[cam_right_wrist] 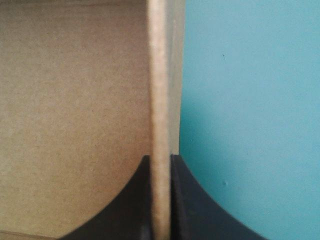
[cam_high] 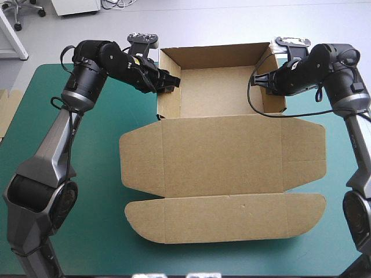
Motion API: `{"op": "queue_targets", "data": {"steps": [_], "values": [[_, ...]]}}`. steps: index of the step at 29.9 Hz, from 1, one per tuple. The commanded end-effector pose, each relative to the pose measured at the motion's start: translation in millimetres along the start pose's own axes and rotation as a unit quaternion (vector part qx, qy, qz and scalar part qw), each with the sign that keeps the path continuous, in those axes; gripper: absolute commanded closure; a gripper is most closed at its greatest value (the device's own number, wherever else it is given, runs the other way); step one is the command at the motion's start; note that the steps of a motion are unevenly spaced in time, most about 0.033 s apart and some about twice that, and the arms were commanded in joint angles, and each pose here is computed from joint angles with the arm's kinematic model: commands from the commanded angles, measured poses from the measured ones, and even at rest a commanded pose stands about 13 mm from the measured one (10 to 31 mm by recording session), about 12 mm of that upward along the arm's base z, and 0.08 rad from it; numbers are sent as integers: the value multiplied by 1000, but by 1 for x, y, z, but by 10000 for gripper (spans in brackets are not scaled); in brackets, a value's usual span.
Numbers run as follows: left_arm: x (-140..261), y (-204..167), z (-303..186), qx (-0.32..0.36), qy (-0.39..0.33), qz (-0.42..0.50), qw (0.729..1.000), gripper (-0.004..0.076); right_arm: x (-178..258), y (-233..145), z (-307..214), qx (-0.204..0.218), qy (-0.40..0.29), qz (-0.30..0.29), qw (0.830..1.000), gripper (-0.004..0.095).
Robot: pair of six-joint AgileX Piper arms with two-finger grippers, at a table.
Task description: Fold the box
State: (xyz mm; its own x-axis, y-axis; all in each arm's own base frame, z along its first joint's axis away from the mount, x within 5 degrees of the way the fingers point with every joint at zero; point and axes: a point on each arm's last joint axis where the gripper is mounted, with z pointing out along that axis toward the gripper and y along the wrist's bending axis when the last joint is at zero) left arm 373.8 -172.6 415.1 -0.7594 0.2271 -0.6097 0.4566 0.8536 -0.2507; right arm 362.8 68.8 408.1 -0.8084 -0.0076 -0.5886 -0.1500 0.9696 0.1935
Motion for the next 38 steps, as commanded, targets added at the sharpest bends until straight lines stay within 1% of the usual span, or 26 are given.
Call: {"op": "queue_targets", "data": {"steps": [1,7,13,17,20,23,27,29,32,33,38], "values": [[-1,-9,-27,1,-14,6,1000,447,-7,9,-30,-18,-54,3,998,919],[-1,-5,-19,-14,-6,3,1000,447,-5,7,-17,-17,-25,6,1000,915],[0,1,-6,-75,7,19,997,454,-5,4,2,-16,0,7,1000,915],[0,6,5,-105,18,23,994,498,-7,3,10,-13,-3,5,1000,915],[1,11,12,-124,25,20,992,536,-10,3,9,-13,-19,5,1000,915],[1,13,21,-125,33,19,991,563,-11,6,10,-14,-27,-1,1000,915],[2,17,28,-146,41,28,988,582,-10,11,19,-17,-19,-6,1000,915],[2,19,30,-159,43,32,986,607,-10,13,25,-17,-14,-10,1000,915],[2,22,30,-175,43,38,983,686,-9,14,34,-20,-6,-8,1000,915],[2,23,30,-182,43,40,982,729,-9,13,35,-19,-5,-8,1000,915],[1,30,33,-217,46,54,974,734,-11,11,39,-8,-5,-13,1000,915]]}}
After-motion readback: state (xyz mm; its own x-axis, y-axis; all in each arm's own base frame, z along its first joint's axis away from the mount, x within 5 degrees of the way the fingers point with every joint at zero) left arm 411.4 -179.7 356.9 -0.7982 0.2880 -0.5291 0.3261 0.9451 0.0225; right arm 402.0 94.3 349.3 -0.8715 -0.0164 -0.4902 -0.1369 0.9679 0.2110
